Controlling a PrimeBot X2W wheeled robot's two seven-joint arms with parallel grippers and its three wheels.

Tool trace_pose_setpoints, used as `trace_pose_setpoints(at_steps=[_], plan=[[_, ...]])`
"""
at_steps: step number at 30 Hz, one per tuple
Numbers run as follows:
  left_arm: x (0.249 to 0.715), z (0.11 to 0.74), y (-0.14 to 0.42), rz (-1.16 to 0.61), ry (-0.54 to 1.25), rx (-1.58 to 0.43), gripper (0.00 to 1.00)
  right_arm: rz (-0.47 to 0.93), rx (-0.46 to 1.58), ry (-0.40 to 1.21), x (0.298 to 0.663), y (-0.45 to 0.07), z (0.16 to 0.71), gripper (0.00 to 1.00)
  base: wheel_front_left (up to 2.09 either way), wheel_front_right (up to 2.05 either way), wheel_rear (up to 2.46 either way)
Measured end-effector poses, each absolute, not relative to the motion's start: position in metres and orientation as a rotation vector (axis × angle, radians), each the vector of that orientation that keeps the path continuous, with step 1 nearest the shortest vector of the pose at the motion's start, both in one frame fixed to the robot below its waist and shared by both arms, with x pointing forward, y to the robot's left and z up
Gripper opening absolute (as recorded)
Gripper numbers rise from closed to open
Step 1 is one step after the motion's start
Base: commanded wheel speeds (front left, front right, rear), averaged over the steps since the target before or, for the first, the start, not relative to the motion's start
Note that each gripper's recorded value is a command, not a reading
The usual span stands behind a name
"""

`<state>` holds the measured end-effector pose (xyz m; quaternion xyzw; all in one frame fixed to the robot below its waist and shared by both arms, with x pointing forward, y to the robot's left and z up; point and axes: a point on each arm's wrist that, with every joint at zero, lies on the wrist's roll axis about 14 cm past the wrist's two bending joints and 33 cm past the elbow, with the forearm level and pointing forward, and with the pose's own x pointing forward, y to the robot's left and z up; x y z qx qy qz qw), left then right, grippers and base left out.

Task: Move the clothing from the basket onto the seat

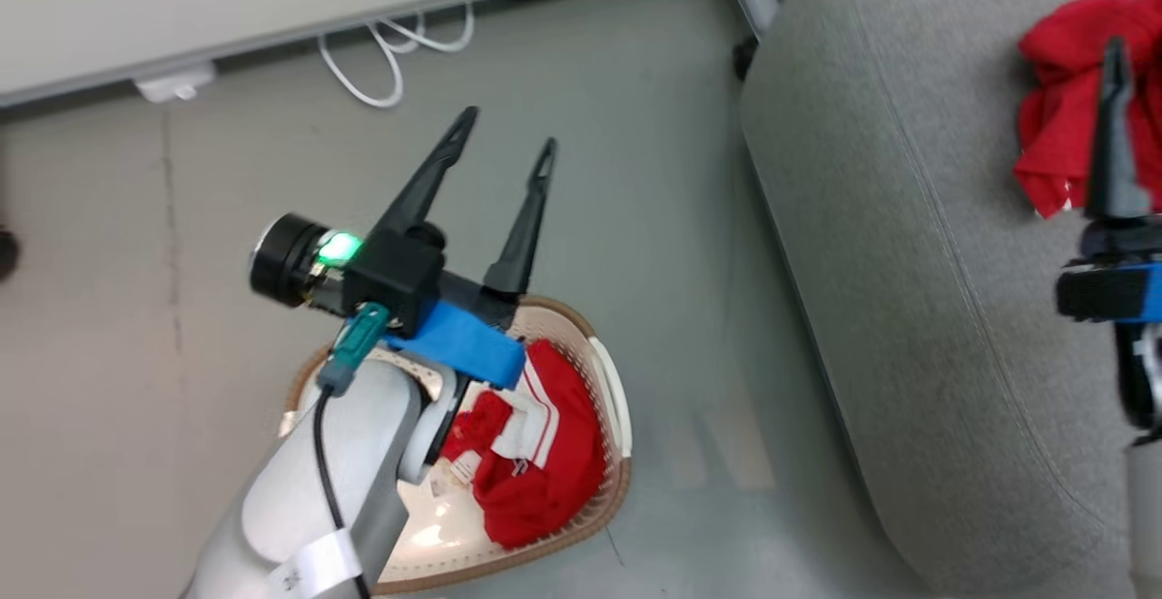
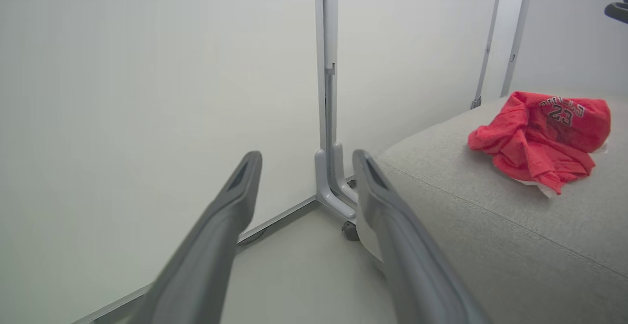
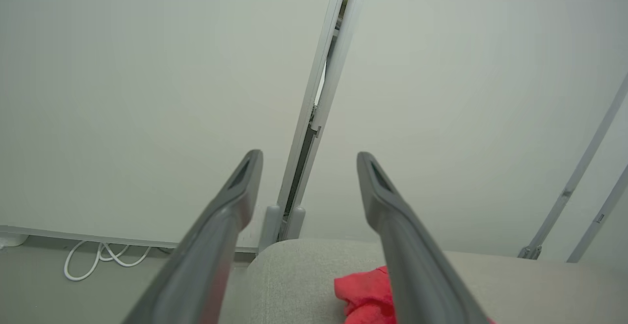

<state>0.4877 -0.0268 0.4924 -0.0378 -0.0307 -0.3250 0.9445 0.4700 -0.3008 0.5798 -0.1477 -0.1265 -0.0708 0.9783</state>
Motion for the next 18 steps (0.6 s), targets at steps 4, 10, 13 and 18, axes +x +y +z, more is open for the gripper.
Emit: trace_pose_setpoints(at_steps=[4,10,13,18], plan=[[0.484,0.508,0.009,-0.545,-0.093,-0.076,1.0,-0.046,-0.248,-0.277,0.474,-0.261,0.583,1.0,0.0,0.0,0.0],[0.467,0.524,0.058,-0.395,-0.124,-0.071,1.0,0.059,-0.17,-0.286,0.468,-0.215,0.583,1.0,0.0,0.0,0.0],[0.456,0.53,0.079,-0.331,-0.139,-0.072,1.0,0.082,-0.132,-0.293,0.463,-0.202,0.585,1.0,0.0,0.0,0.0],[0.434,0.535,0.108,-0.247,-0.153,-0.069,1.0,0.106,-0.089,-0.273,0.447,-0.187,0.578,1.0,0.0,0.0,0.0]])
